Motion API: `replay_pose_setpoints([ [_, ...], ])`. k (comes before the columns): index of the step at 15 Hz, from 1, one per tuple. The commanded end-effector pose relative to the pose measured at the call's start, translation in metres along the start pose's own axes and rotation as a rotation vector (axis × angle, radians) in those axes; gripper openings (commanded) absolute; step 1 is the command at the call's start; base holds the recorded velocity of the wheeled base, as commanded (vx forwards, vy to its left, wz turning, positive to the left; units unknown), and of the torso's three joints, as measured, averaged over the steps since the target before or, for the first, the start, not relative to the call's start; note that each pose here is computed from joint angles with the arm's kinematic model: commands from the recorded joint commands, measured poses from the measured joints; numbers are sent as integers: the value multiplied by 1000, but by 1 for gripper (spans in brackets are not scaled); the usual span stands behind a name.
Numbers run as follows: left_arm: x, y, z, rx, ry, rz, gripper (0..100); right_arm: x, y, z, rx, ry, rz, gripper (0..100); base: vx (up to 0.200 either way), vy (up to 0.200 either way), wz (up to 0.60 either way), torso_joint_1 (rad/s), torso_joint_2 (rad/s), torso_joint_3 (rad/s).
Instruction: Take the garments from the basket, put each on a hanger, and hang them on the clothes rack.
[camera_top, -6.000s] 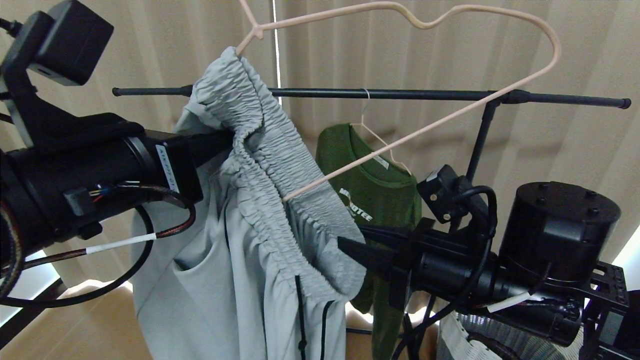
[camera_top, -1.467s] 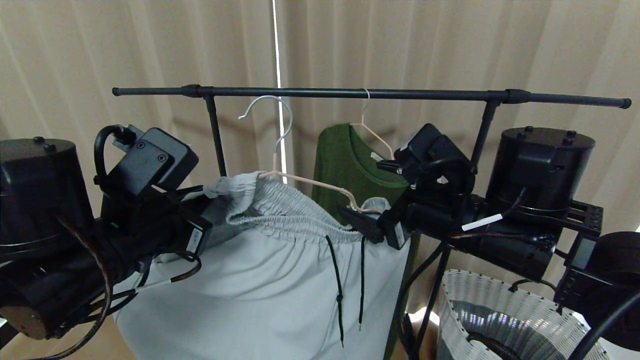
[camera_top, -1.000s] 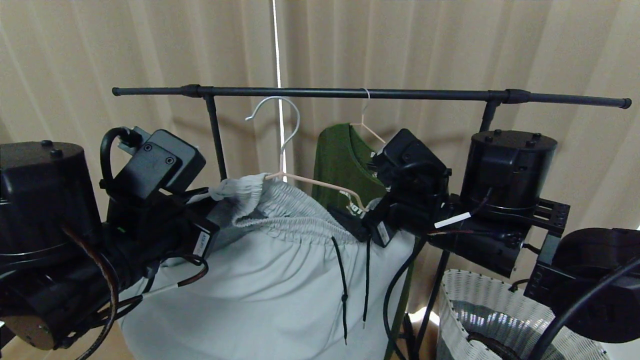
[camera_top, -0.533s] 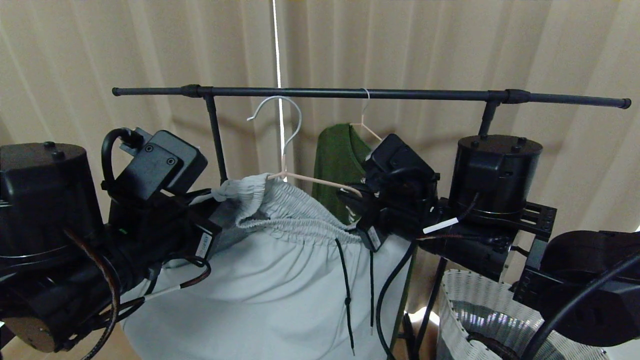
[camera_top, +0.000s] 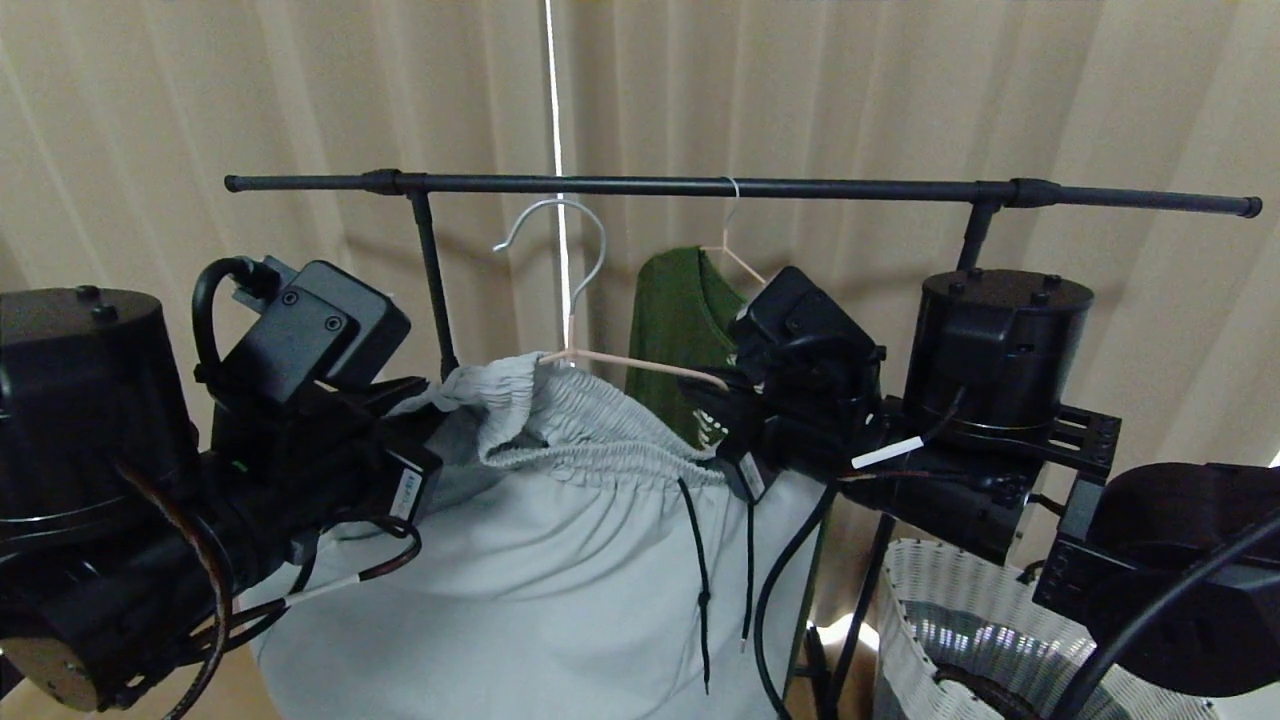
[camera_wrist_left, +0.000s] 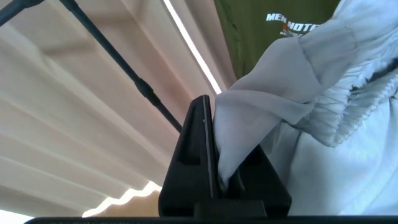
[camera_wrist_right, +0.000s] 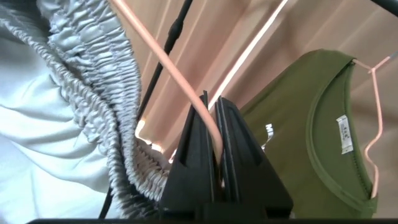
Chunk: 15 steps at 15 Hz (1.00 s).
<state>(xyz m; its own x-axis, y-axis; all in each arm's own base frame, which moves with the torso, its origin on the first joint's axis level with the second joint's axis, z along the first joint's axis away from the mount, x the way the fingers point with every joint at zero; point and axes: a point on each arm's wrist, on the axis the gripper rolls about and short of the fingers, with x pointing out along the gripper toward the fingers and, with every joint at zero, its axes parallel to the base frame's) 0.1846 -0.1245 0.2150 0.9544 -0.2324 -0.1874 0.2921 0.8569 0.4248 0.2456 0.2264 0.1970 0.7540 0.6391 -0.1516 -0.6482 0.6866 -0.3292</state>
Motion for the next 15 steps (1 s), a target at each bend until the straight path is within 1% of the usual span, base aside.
replay_pose_setpoints([
  [1,-2,1,1,-15,-8,-9,100,-4,-3,5,3,-16,-8,0,0,0,0,0,0,0],
  [2,-4,2,2,-32,-21,-17,100,-7,-6,6,6,-17,-28,0,0,0,0,0,0,0],
  [3,-12,5,4,-50,-48,-32,100,-11,-14,6,12,-9,-77,0,0,0,0,0,0,0],
  [5,-27,10,3,-67,-102,-91,100,-19,-26,4,19,1,-126,0,0,0,0,0,0,0],
  [6,-33,12,1,-70,-115,-98,100,-23,-32,4,25,-1,-150,0,0,0,0,0,0,0],
  [7,-35,13,1,-71,-118,-97,100,-25,-35,4,28,-3,-157,0,0,0,0,0,0,0],
  [8,-41,16,-5,-75,-115,-85,100,-34,-42,7,52,-14,-186,0,0,0,0,0,0,0],
  [10,-41,19,-15,-96,-82,-66,100,-49,-52,10,65,-33,-224,0,0,0,0,0,0,0],
  [12,-42,15,-23,-115,-63,-101,100,-62,-60,16,84,-60,-257,0,0,0,0,0,0,0],
  [13,-43,12,-32,-111,-40,-128,100,-68,-64,20,104,-81,-274,0,0,0,0,0,0,0],
  [15,-43,6,-46,-99,1,-146,100,-75,-68,25,142,-106,-287,0,0,0,0,0,0,0],
])
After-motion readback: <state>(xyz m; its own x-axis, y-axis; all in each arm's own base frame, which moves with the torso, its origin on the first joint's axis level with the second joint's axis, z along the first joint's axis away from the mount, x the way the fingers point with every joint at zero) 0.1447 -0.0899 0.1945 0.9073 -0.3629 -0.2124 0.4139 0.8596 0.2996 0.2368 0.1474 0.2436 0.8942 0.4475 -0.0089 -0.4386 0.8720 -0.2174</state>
